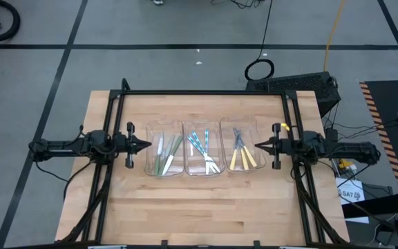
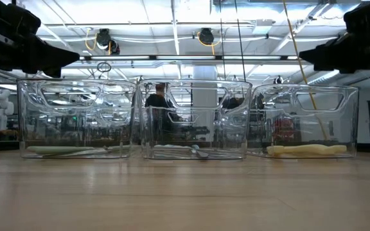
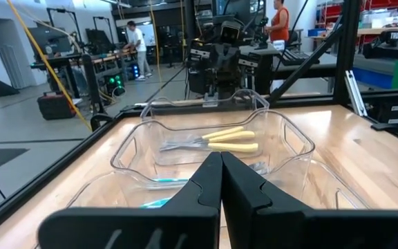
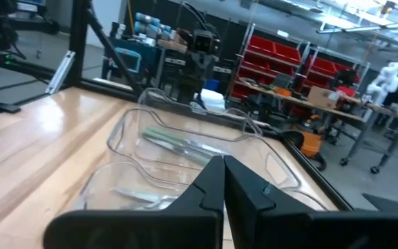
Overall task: Sort silverware by color (type)
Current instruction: Return to Home Position
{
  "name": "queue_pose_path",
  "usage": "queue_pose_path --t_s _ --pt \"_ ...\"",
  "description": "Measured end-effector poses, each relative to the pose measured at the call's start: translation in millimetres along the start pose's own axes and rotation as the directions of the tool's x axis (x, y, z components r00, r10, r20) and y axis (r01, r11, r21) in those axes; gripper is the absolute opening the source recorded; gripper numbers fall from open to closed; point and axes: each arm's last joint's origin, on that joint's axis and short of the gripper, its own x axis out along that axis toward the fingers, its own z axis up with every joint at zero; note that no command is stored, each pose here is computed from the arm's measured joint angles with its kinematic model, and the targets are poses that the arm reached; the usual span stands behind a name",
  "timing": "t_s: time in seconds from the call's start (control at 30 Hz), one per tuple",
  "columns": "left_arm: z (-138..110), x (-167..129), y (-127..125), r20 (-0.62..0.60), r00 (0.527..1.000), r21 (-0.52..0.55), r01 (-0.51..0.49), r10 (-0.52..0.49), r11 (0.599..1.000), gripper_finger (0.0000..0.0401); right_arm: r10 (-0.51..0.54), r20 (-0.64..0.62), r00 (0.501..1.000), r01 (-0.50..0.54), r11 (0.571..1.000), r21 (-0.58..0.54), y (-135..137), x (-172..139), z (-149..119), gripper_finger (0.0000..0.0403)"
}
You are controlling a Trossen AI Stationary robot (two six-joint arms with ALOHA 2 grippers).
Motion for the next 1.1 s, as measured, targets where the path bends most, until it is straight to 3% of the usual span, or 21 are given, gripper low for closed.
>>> queue_pose_path --t_s 0.47,0.67,1.1 --pt "-0.4 0.0 3.0 -0.004 0.999 0.006 -0.033 0.033 0.999 0.0005 -0.021 -0.014 1.0 0.02 0.999 -0.026 -2.1 0.1 -1.3 0.0" --pt "-0.5 0.0 3.6 -0.004 0.999 0.016 -0.036 0.036 0.999 0.0005 -0.022 -0.009 1.0 0.023 0.999 0.026 -2.2 0.1 -0.9 0.0" --pt "-0.4 0.1 -1.5 0.001 1.0 0.023 0.028 -0.028 0.999 0.0005 -0.024 -0.007 1.0 0.024 0.999 0.026 -2.3 0.1 -0.7 0.0008"
